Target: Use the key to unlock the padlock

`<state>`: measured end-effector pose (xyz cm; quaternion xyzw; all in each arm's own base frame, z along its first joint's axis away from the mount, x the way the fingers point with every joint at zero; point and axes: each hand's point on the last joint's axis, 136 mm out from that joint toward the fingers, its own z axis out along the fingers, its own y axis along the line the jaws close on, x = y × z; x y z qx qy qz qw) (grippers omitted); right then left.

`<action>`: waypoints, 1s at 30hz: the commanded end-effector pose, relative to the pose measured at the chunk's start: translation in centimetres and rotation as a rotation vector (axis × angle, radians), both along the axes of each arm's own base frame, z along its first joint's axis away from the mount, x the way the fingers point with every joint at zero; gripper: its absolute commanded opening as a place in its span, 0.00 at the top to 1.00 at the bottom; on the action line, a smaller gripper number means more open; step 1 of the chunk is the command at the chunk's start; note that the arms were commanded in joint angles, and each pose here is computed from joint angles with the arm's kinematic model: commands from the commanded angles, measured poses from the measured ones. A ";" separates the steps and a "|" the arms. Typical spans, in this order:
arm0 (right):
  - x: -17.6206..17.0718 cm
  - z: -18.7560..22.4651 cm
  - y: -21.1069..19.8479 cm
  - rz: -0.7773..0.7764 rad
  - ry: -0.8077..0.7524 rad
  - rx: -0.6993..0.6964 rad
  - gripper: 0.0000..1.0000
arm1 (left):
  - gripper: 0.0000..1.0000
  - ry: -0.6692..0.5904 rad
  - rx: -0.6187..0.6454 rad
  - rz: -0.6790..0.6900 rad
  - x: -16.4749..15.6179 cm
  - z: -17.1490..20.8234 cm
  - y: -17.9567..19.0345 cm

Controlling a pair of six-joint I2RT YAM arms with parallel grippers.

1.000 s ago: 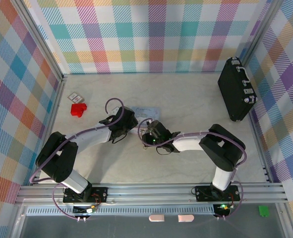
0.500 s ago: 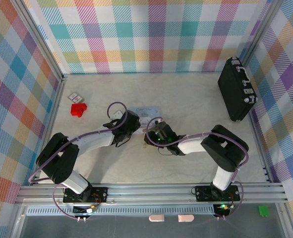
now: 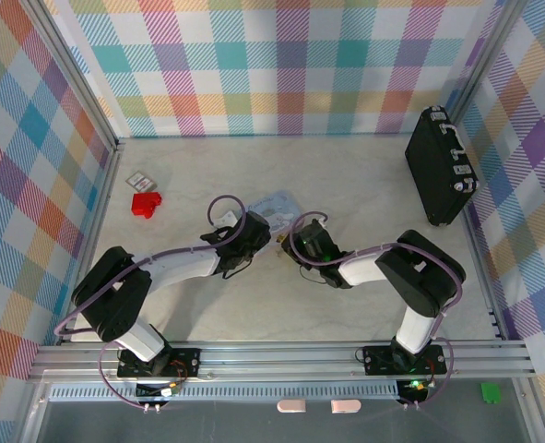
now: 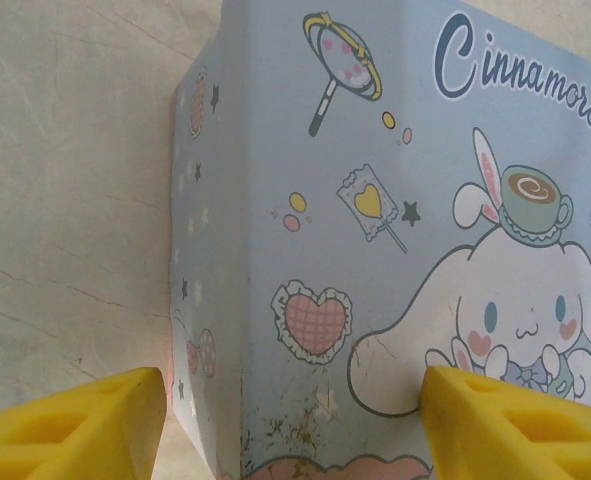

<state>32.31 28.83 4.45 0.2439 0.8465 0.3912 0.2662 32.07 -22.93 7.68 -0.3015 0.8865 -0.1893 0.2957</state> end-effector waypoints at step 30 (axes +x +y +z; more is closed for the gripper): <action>-7.2 4.1 -7.6 0.464 -0.070 -0.331 1.00 | 0.21 -0.032 0.224 -0.452 6.5 3.2 -3.6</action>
